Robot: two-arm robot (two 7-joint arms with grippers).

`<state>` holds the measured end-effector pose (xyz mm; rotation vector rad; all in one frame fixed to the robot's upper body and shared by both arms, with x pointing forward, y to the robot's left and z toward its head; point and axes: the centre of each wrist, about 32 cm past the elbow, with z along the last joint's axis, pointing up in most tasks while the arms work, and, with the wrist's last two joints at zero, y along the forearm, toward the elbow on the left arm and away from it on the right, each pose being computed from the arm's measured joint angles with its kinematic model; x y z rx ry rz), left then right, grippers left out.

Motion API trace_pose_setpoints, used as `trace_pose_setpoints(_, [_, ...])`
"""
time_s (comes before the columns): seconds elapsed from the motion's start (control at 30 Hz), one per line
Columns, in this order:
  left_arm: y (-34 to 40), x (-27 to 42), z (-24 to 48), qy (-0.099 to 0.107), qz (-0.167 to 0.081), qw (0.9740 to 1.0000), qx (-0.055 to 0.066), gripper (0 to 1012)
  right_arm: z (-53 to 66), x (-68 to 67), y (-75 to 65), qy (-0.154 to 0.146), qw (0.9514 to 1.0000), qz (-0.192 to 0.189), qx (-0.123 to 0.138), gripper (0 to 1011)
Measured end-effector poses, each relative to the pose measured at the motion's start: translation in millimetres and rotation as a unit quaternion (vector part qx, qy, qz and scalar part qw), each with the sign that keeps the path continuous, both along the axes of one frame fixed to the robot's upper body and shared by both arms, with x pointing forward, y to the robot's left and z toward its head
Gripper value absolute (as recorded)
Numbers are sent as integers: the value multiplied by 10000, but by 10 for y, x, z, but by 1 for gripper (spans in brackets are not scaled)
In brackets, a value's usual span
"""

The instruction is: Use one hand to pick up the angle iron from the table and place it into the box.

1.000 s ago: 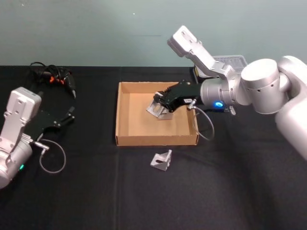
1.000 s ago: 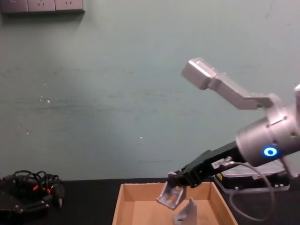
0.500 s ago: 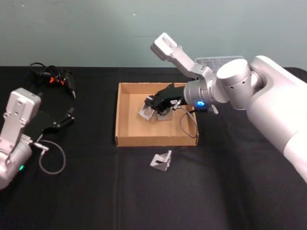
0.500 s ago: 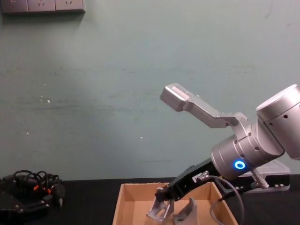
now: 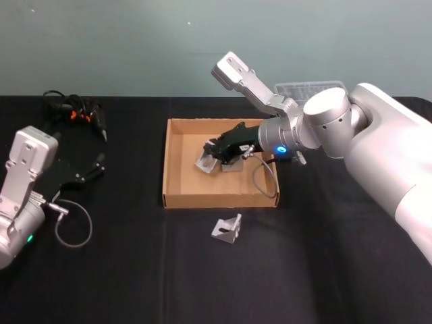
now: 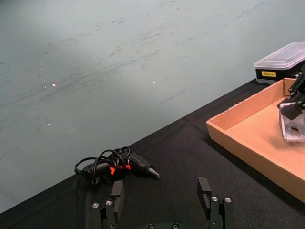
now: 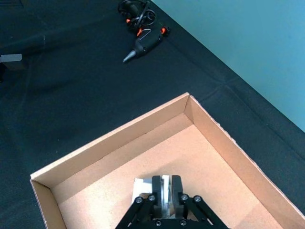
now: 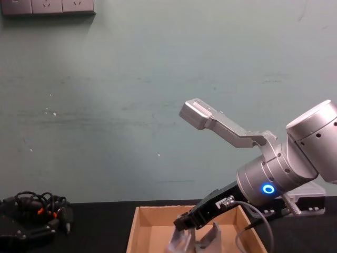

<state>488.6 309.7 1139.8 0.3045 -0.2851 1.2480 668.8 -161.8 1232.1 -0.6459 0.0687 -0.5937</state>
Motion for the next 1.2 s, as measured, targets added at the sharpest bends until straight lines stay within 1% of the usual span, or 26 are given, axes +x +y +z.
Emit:
trace_pose_setpoints(0.03, [0,0,0,0,0,10000,0,1011,1,0,-1,-1,10000,0,-1,140])
trace_pose_setpoints(0.1, [0,0,0,0,0,10000,0,1011,3,-1,-1,-2,10000,-1,-1,197])
trace_pose_setpoints(0.17, [0,0,0,1,0,10000,0,1011,5,-1,0,-3,10000,0,0,272])
trace_pose_setpoints(0.2, [0,0,0,0,0,10000,0,1011,6,-2,0,-3,10000,1,0,285])
trace_pose_setpoints(0.23, [0,0,0,0,0,10000,0,1011,6,-2,-1,-2,10000,1,-1,329])
trace_pose_setpoints(0.27, [0,0,0,0,0,10000,0,1011,6,-2,-1,-2,10000,0,-1,341])
trace_pose_setpoints(0.3, [0,0,0,0,0,10000,0,1011,7,-2,0,-2,10000,2,0,408])
trace_pose_setpoints(0.33, [0,0,0,0,0,10000,0,1011,7,-2,0,-2,10000,2,0,408])
trace_pose_setpoints(0.37, [0,0,0,0,0,10000,0,1011,7,-3,1,-2,10000,2,0,448])
trace_pose_setpoints(0.4, [0,0,0,0,0,10000,0,1011,8,-3,2,-2,10000,3,-1,510])
trace_pose_setpoints(0.43, [0,0,0,0,0,10000,0,1011,8,-3,2,-2,10000,3,-1,510])
trace_pose_setpoints(0.5, [0,0,0,0,0,10000,0,1011,8,-4,2,-2,10000,2,-2,572])
trace_pose_setpoints(0.53, [0,0,0,0,0,10000,0,1011,8,-4,2,-2,10000,2,-1,628])
trace_pose_setpoints(0.6, [0,0,0,0,0,10000,0,1011,7,-5,2,-1,10000,1,-2,671])
trace_pose_setpoints(0.7, [0,0,0,0,0,10000,0,1012,8,-5,1,-1,10000,-1,-2,768])
trace_pose_setpoints(0.77, [0,0,0,0,0,10000,0,1011,8,-5,1,0,10000,-3,-1,807])
trace_pose_setpoints(0.8, [0,0,0,0,0,10000,0,1011,13,-15,-12,-10,10000,-1,11,861])
trace_pose_setpoints(0.83, [0,0,0,0,0,10000,0,1011,17,-25,-25,-14,10000,-4,16,872])
trace_pose_setpoints(0.87, [0,0,0,0,0,10000,0,1011,33,-53,-53,-36,10000,-5,30,912])
trace_pose_setpoints(0.9, [0,0,0,0,0,10000,0,1011,40,-67,-67,-48,10000,-5,39,920])
trace_pose_setpoints(0.93, [0,0,0,0,0,10000,0,1011,45,-83,-82,-55,10000,-7,53,971])
trace_pose_setpoints(0.97, [0,0,0,0,0,10000,0,1011,59,-120,-113,-78,9999,-6,78,971])
trace_pose_setpoints(1.0, [0,0,0,0,0,10000,0,1011,65,-140,-132,-91,9999,-8,93,998])
trace_pose_setpoints(1.03, [0,0,0,0,0,10000,0,1012,83,-178,-157,-110,9998,0,146,1002])
trace_pose_setpoints(1.13, [0,0,0,0,0,10000,0,1011,106,-246,-204,-136,9996,23,227,1002])
trace_pose_setpoints(1.2, [0,0,0,0,0,10000,-1,1011,122,-330,-248,-163,9994,69,287,1002])
